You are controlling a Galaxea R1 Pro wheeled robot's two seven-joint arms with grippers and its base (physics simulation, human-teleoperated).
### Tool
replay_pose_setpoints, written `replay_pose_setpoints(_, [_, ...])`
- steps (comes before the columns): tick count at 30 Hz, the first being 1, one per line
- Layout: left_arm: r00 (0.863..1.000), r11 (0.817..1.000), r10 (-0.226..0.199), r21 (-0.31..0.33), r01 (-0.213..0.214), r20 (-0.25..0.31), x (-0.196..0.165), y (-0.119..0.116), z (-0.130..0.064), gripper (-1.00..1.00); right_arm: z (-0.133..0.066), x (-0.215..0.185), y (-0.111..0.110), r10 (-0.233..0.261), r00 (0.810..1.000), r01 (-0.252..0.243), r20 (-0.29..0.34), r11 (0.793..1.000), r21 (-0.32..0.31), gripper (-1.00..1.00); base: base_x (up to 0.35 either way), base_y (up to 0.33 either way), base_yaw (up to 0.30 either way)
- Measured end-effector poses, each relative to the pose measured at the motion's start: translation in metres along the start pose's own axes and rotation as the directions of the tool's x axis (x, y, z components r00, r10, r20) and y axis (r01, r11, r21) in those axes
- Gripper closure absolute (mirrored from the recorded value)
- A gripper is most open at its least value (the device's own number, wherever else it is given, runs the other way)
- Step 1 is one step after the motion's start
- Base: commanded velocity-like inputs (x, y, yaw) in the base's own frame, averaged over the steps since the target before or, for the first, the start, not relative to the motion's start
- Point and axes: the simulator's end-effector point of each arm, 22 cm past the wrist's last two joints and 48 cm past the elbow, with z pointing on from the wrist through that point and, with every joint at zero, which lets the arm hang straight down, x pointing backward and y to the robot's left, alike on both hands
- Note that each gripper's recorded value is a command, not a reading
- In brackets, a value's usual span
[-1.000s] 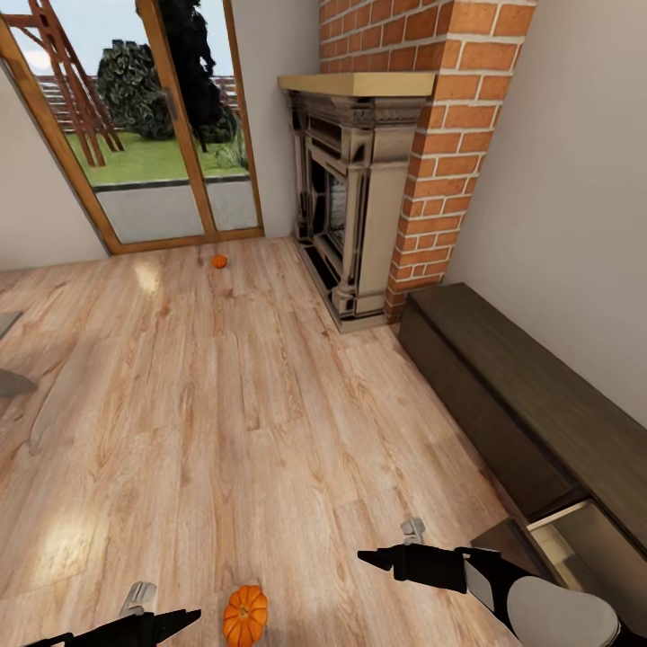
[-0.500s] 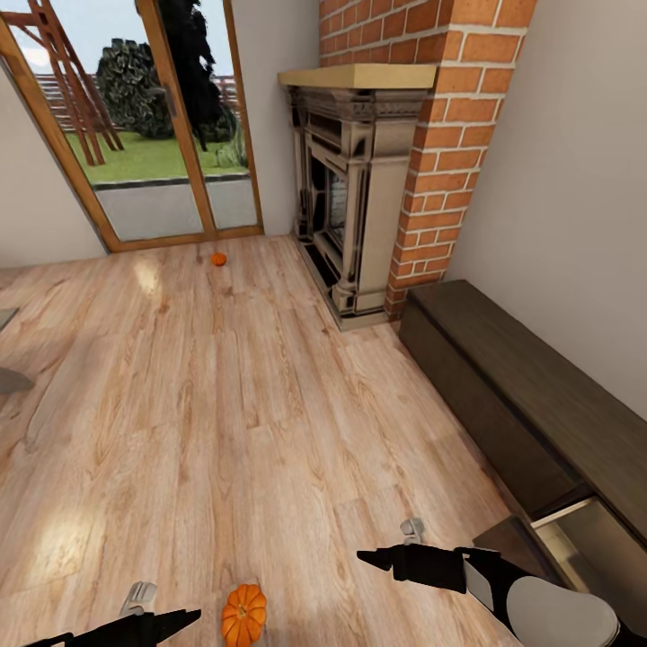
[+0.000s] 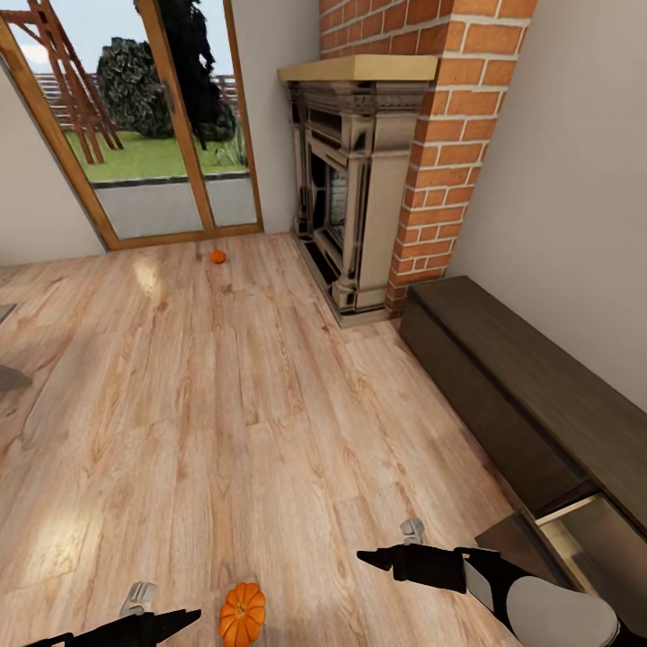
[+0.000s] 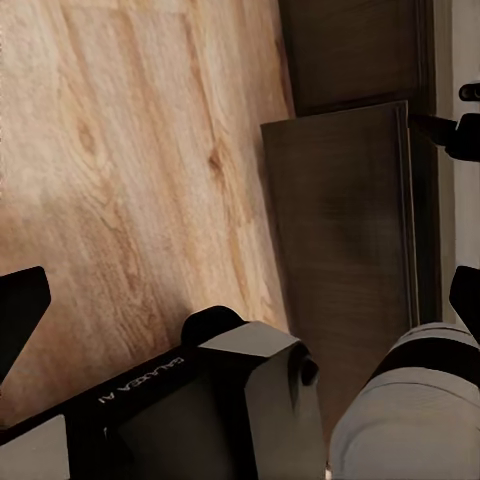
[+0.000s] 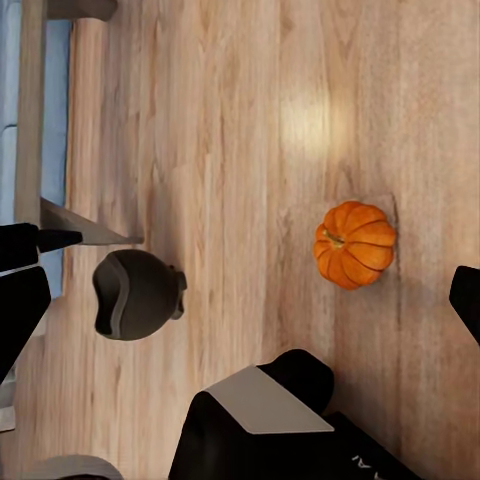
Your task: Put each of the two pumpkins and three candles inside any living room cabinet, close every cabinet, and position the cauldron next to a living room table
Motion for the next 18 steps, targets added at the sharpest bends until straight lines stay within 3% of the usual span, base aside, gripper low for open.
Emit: replay_pose_setpoints(18, [1.0, 1.0, 0.001, -0.001, -0.001, 0.0, 0.01, 0.027, 0.016, -1.0, 0.014, 0.011, -0.028, -0.002, 1.0, 0.002, 0.002, 1.0, 0.004, -1.0, 0.0, 0.0, 0.0])
